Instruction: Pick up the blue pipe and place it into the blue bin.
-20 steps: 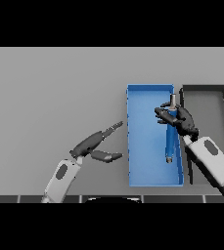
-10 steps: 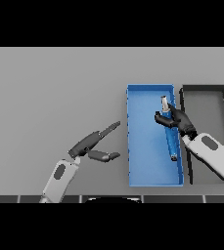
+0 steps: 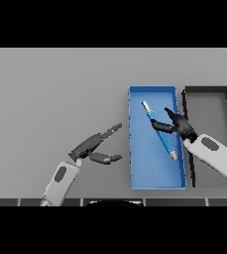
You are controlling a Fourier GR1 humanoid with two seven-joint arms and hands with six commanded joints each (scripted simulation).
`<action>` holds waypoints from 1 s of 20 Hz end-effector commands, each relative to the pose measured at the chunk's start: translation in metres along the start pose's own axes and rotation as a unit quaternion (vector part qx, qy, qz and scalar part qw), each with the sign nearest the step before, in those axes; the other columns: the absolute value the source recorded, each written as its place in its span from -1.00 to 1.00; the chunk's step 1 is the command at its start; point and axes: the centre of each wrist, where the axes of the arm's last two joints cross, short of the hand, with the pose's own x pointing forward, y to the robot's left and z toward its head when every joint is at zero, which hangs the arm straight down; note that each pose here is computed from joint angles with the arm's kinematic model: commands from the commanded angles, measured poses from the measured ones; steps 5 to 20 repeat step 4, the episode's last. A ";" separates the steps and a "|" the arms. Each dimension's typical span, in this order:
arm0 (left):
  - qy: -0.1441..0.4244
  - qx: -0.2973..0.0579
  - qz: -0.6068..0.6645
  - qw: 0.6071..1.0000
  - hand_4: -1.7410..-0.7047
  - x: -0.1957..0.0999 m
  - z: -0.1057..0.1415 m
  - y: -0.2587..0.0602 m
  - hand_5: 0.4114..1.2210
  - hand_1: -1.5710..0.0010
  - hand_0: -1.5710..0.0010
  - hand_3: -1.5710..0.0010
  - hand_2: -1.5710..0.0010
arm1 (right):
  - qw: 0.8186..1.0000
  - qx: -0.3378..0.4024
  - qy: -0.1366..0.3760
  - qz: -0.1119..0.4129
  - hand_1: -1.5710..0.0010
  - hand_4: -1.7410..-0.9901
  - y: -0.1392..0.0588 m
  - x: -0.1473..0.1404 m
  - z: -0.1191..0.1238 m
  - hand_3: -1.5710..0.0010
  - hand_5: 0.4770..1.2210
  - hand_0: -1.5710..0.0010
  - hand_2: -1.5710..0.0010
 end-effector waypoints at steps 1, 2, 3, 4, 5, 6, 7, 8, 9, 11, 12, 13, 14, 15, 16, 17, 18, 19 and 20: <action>0.002 0.002 0.001 1.000 0.57 0.001 0.000 0.000 -0.79 1.00 1.00 1.00 1.00 | 1.000 0.002 -0.003 0.004 0.98 0.75 -0.001 0.001 0.002 0.99 -0.37 0.98 0.98; 0.001 0.001 0.001 1.000 0.57 0.000 -0.001 -0.002 -0.79 1.00 1.00 1.00 1.00 | 1.000 0.004 -0.002 0.005 0.98 0.75 -0.002 -0.001 0.003 0.99 -0.37 0.98 0.98; 0.004 0.001 0.000 1.000 0.57 -0.001 0.000 -0.002 -0.79 1.00 1.00 1.00 1.00 | 1.000 0.008 -0.003 0.007 0.98 0.75 -0.002 0.002 0.003 0.99 -0.37 0.98 0.98; 0.001 0.001 0.001 1.000 0.57 -0.003 0.002 -0.002 -0.79 1.00 1.00 1.00 1.00 | 1.000 0.009 -0.008 0.004 0.98 0.75 0.001 0.000 0.002 0.99 -0.36 0.98 0.98; 0.001 0.001 0.001 1.000 0.57 -0.003 0.002 -0.002 -0.79 1.00 1.00 1.00 1.00 | 1.000 0.009 -0.008 0.004 0.98 0.75 0.001 0.000 0.002 0.99 -0.36 0.98 0.98; 0.001 0.001 0.001 1.000 0.57 -0.003 0.002 -0.002 -0.79 1.00 1.00 1.00 1.00 | 1.000 0.009 -0.008 0.004 0.98 0.75 0.001 0.000 0.002 0.99 -0.36 0.98 0.98; 0.001 0.001 0.001 1.000 0.57 -0.003 0.002 -0.002 -0.79 1.00 1.00 1.00 1.00 | 1.000 0.009 -0.008 0.004 0.98 0.75 0.001 0.000 0.002 0.99 -0.36 0.98 0.98; 0.001 0.001 0.001 1.000 0.57 -0.003 0.002 -0.002 -0.79 1.00 1.00 1.00 1.00 | 1.000 0.009 -0.008 0.004 0.98 0.75 0.001 0.000 0.002 0.99 -0.36 0.98 0.98; 0.001 0.001 0.001 1.000 0.57 -0.003 0.002 -0.002 -0.79 1.00 1.00 1.00 1.00 | 1.000 0.009 -0.008 0.004 0.98 0.75 0.001 0.000 0.002 0.99 -0.36 0.98 0.98; 0.001 0.001 0.001 1.000 0.57 -0.003 0.002 -0.002 -0.79 1.00 1.00 1.00 1.00 | 1.000 0.009 -0.008 0.004 0.98 0.75 0.001 0.000 0.002 0.99 -0.36 0.98 0.98; 0.001 0.001 0.001 1.000 0.57 -0.003 0.002 -0.002 -0.79 1.00 1.00 1.00 1.00 | 1.000 0.009 -0.008 0.004 0.98 0.75 0.001 0.000 0.002 0.99 -0.36 0.98 0.98; 0.001 0.001 0.001 1.000 0.57 -0.003 0.002 -0.002 -0.79 1.00 1.00 1.00 1.00 | 1.000 0.009 -0.008 0.004 0.98 0.75 0.001 0.000 0.002 0.99 -0.36 0.98 0.98; 0.001 0.001 0.001 1.000 0.57 -0.003 0.002 -0.002 -0.79 1.00 1.00 1.00 1.00 | 1.000 0.009 -0.008 0.004 0.98 0.75 0.001 0.000 0.002 0.99 -0.36 0.98 0.98; 0.001 0.001 0.001 1.000 0.57 -0.003 0.002 -0.002 -0.79 1.00 1.00 1.00 1.00 | 1.000 0.009 -0.008 0.004 0.98 0.75 0.001 0.000 0.002 0.99 -0.36 0.98 0.98; 0.001 0.001 0.001 1.000 0.57 -0.003 0.002 -0.002 -0.79 1.00 1.00 1.00 1.00 | 1.000 0.009 -0.008 0.004 0.98 0.75 0.001 0.000 0.002 0.99 -0.36 0.98 0.98; 0.001 0.001 0.001 1.000 0.57 -0.003 0.002 -0.002 -0.79 1.00 1.00 1.00 1.00 | 1.000 0.009 -0.008 0.004 0.98 0.75 0.001 0.000 0.002 0.99 -0.36 0.98 0.98; 0.001 0.001 0.001 1.000 0.57 -0.003 0.002 -0.002 -0.79 1.00 1.00 1.00 1.00 | 1.000 0.009 -0.008 0.004 0.98 0.75 0.001 0.000 0.002 0.99 -0.36 0.98 0.98; 0.001 0.001 0.001 1.000 0.57 -0.003 0.002 -0.002 -0.79 1.00 1.00 1.00 1.00 | 1.000 0.009 -0.008 0.004 0.98 0.75 0.001 0.000 0.002 0.99 -0.36 0.98 0.98; 0.001 0.001 0.001 1.000 0.57 -0.003 0.002 -0.002 -0.79 1.00 1.00 1.00 1.00 | 1.000 0.009 -0.008 0.004 0.98 0.75 0.001 0.000 0.002 0.99 -0.36 0.98 0.98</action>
